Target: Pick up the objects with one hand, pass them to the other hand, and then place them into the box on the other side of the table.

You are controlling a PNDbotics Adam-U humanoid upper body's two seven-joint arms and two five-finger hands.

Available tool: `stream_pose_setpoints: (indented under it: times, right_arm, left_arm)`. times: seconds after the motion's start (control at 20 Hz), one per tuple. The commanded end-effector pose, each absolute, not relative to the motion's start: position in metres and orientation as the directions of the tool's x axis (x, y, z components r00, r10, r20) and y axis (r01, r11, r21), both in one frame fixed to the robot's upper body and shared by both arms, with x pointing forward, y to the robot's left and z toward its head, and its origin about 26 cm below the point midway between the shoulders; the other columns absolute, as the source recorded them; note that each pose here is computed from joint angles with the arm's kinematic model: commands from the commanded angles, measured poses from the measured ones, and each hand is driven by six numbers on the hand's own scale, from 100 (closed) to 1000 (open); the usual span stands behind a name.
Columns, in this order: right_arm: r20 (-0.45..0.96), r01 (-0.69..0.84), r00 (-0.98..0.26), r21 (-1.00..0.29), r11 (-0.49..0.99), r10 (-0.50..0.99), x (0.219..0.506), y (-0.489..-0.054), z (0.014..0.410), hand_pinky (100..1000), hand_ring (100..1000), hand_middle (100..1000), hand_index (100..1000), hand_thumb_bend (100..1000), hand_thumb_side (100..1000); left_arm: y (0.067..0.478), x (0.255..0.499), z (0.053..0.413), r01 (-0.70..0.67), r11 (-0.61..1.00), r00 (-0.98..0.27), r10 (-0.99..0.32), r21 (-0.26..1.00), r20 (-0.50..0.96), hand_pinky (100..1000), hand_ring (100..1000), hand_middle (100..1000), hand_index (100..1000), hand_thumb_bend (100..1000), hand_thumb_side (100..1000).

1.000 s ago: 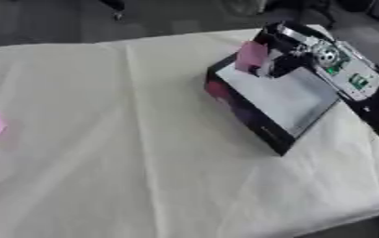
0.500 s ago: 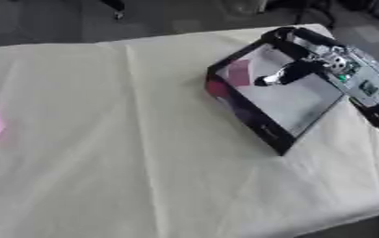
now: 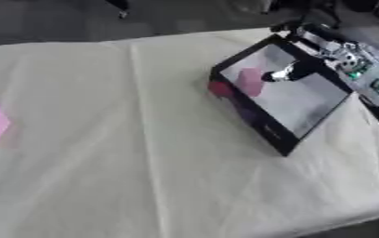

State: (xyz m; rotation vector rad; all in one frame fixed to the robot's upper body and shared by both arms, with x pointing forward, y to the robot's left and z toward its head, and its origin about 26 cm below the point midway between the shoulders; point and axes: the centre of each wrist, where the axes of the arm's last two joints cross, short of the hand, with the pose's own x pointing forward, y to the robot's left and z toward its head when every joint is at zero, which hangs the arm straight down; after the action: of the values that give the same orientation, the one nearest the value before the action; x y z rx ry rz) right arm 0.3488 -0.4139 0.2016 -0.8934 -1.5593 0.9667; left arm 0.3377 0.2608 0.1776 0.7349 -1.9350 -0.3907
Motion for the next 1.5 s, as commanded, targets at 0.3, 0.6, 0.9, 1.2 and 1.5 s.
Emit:
stream_pose_setpoints:
  times: [0.3,0.6,0.9,1.2,1.5]
  right_arm:
    - [0.67,0.113,-0.34,-0.668,0.736,0.66,0.342,-0.387,0.245,830,698,871,851,184,251]
    - [0.756,0.058,-0.396,-0.546,0.836,0.521,0.337,-0.38,0.256,826,697,882,872,441,183]
    - [0.758,0.033,-0.432,-0.529,0.848,0.489,0.335,-0.372,0.265,824,690,878,867,483,163]
    - [0.75,0.018,-0.461,-0.525,0.851,0.473,0.331,-0.365,0.273,824,688,875,866,479,158]
    - [0.744,0.022,-0.458,-0.537,0.843,0.486,0.329,-0.364,0.276,824,686,873,865,474,161]
  left_arm:
    - [0.29,0.342,0.204,-0.362,0.696,-0.262,-0.714,0.62,0.649,798,665,674,765,555,520]
    - [0.326,0.353,0.229,-0.308,0.59,-0.14,-0.804,0.746,0.578,826,701,705,790,580,504]
    - [0.359,0.369,0.258,-0.11,0.506,-0.049,-0.863,0.856,0.504,845,737,726,808,623,471]
    - [0.394,0.379,0.268,0.063,0.447,0.06,-0.894,0.892,0.444,867,773,748,825,702,459]
    - [0.413,0.368,0.274,0.276,0.4,0.14,-0.916,0.874,0.375,901,815,769,845,769,458]
